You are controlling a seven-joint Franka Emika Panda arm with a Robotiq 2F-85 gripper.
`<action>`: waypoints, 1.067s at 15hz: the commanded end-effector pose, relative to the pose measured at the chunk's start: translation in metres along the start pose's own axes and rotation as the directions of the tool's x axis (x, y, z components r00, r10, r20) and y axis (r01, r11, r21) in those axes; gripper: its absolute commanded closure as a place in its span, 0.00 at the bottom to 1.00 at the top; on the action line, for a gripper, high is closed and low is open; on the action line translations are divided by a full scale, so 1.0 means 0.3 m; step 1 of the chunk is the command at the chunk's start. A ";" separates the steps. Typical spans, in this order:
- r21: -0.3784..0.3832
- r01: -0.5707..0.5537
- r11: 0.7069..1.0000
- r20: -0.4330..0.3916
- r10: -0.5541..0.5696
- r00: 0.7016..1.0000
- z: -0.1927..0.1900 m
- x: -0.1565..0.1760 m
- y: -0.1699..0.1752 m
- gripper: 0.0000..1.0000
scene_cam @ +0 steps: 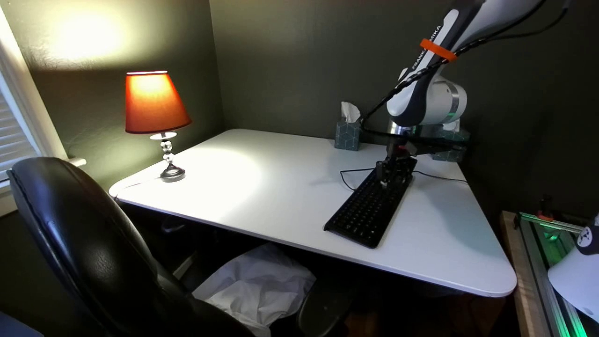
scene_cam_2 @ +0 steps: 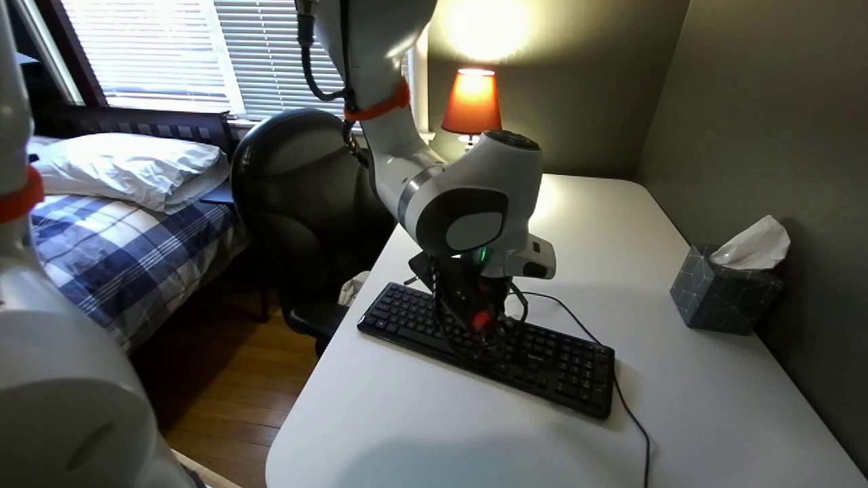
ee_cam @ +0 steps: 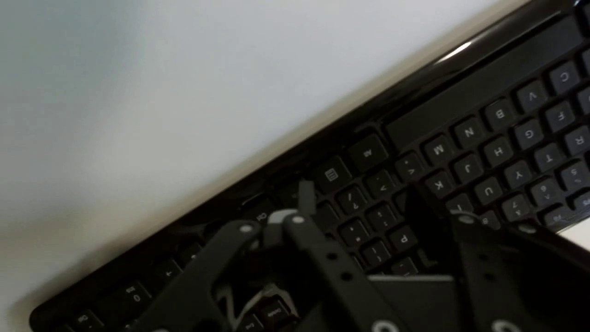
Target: Press a key on the keyboard
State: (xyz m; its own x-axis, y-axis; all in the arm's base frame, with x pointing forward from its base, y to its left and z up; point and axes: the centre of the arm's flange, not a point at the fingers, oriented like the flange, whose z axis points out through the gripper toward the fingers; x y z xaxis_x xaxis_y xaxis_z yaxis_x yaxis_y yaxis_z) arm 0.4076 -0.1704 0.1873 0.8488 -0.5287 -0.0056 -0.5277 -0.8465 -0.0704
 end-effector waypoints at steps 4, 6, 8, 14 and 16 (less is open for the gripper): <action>-0.049 0.009 0.999 -0.065 -0.013 0.998 -0.151 -0.080 0.005 0.00; -0.064 0.021 0.998 -0.079 -0.026 0.997 -0.182 -0.092 0.006 0.00; -0.080 0.030 0.996 -0.092 -0.037 0.995 -0.213 -0.106 0.006 0.00; -0.126 0.052 0.991 -0.133 -0.069 0.989 -0.296 -0.148 0.015 0.00; -0.134 0.056 0.989 -0.146 -0.076 0.986 -0.326 -0.162 0.021 0.00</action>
State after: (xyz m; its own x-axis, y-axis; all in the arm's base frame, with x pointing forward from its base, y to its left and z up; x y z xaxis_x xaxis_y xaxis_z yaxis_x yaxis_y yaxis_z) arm 0.3809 -0.1657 0.2638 0.8744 -0.4643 0.1410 -0.4744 -0.8790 0.0476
